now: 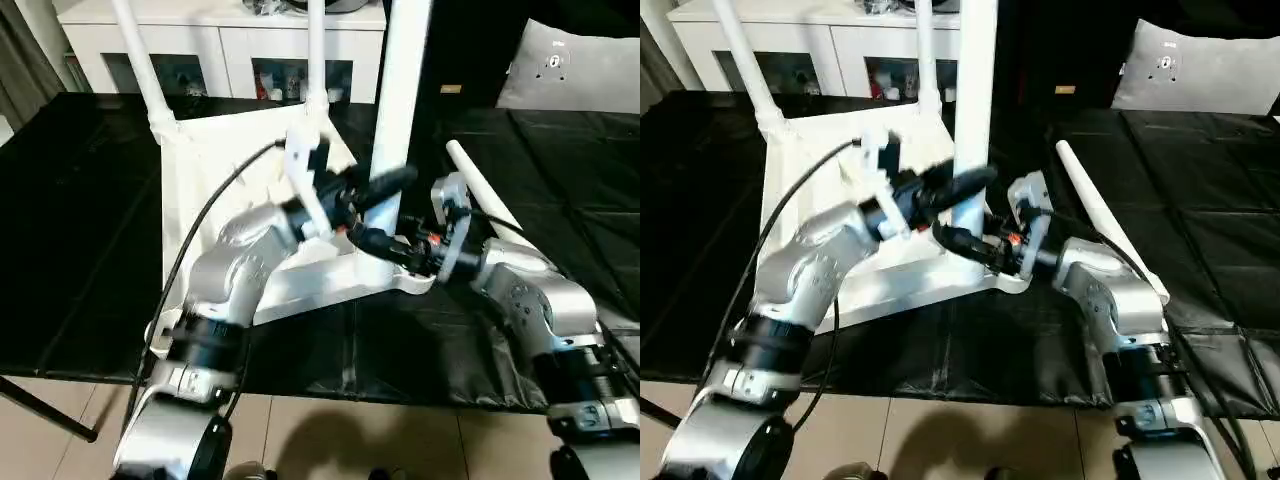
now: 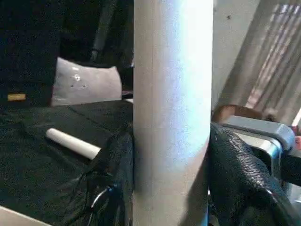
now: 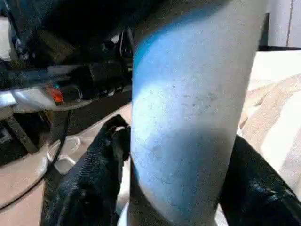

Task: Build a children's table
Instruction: Insert table leg to table base

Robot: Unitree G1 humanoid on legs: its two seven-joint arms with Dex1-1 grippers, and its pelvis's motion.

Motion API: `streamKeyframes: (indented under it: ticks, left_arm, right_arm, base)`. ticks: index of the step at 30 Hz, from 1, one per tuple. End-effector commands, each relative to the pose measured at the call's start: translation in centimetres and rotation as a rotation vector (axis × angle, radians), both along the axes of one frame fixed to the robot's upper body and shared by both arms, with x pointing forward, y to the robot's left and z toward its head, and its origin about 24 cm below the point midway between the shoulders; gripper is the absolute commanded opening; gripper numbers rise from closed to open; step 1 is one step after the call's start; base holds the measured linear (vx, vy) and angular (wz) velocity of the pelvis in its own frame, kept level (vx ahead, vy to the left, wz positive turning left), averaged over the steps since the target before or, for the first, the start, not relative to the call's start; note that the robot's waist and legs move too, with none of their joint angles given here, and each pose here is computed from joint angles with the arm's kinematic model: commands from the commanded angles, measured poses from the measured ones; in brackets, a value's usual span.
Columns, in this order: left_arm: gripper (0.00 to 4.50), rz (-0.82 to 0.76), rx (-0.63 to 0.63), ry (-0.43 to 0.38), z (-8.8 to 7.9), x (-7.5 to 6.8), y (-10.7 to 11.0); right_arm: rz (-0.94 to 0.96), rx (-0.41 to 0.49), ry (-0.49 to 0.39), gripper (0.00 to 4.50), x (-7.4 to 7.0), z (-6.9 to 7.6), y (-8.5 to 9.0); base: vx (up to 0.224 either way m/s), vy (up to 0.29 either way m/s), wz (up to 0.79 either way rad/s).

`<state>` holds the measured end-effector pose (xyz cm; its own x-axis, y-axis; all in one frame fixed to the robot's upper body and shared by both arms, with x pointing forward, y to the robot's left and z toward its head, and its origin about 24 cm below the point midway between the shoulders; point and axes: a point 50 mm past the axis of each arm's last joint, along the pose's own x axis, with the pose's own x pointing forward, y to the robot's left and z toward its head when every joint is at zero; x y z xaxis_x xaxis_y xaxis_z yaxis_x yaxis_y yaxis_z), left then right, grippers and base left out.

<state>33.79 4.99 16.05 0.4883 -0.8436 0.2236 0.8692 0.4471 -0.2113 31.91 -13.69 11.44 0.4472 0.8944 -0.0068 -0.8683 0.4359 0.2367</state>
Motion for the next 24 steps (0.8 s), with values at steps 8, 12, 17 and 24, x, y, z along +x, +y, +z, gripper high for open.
streamKeyframes:
  ticks: [8, 12, 17, 24]
  left_arm:
    - [1.85, 0.109, 0.010, 0.001, 0.4, 1.0, 2.4]
    - [1.85, 0.083, 0.010, -0.015, 0.5, 0.7, 2.2]
    - [1.85, 0.046, 0.015, -0.082, 0.9, 0.1, 1.7]
    - [1.85, -0.025, 0.088, -0.146, 0.7, -0.9, 0.3]
  right_arm:
    - [0.033, 0.124, 0.106, 3.80, -0.3, 1.8, -1.8]
    - [0.021, 0.060, 0.110, 3.92, -0.2, 1.5, -2.3]
    - [0.036, 0.047, 0.125, 3.92, -0.1, 1.6, -2.3]
    - [0.055, -0.019, 0.116, 3.93, 0.6, 1.7, -2.0]
  base:
    - [0.000, 0.000, 0.00]
    - [0.000, 0.000, 0.00]
    - [0.000, 0.000, 0.00]
    - [0.000, 0.000, 0.00]
